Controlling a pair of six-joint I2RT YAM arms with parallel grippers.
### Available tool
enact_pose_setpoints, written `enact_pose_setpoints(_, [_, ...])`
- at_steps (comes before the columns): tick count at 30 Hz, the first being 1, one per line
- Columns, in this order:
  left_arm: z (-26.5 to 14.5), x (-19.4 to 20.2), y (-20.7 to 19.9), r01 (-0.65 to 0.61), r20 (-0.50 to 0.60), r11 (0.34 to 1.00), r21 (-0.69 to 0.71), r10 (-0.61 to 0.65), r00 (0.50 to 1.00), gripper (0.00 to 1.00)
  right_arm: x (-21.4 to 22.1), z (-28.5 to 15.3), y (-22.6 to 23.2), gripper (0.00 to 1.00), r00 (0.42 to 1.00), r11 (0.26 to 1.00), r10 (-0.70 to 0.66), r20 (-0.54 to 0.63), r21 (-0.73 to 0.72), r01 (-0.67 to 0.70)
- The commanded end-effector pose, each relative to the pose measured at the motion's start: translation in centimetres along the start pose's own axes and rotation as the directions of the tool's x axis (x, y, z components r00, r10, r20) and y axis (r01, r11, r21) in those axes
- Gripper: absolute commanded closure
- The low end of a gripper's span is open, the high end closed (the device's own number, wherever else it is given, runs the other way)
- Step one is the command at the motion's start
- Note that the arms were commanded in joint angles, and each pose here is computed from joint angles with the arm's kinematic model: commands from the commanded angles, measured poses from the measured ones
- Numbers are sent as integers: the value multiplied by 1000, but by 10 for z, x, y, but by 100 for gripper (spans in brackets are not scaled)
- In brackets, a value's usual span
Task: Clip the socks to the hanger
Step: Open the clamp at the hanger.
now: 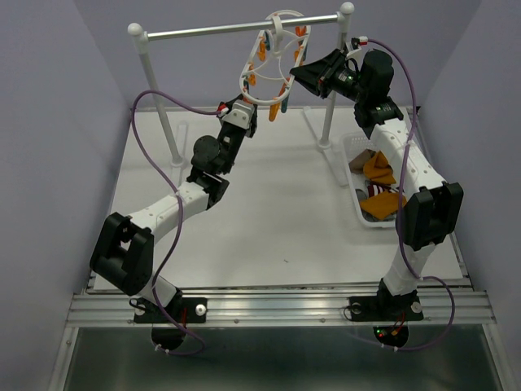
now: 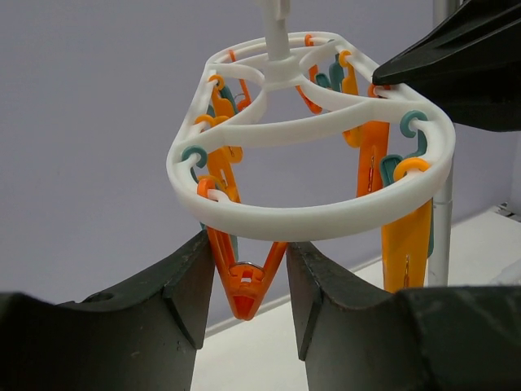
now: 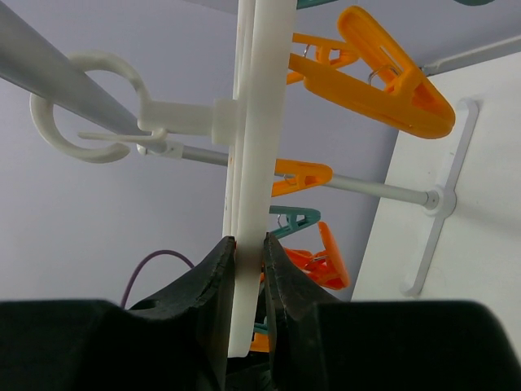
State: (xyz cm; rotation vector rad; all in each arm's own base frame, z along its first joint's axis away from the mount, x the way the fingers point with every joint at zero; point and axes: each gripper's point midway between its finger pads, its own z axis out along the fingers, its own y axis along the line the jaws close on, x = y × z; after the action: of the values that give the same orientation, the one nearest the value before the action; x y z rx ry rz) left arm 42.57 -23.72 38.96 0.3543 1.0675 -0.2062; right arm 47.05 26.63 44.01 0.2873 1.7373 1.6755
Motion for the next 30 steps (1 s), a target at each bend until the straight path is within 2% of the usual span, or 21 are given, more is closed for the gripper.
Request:
enact_pose_setpoints(1, [7,-63,22,36,144,997,-68,-26,989,50,15,-14,40,76,994,991,-89,-55,-101,83])
enact_pose_setpoints(9, [9,-63,25,48,154,995,-84,-35,987,49,15,-14,41,76,995,991,-92,-50,-103,87])
enact_pose_setpoints(12, [10,-64,25,52,156,995,-84,-38,987,39,15,-14,41,76,994,991,-91,-52,-102,86])
enact_pose_setpoints(18, [10,-64,24,43,163,996,-78,-29,986,31,15,-14,41,76,994,991,-95,-49,-103,90])
enact_pose_setpoints(30, [11,-68,26,54,176,995,-85,-38,984,62,15,-13,39,76,994,991,-95,-53,-101,89])
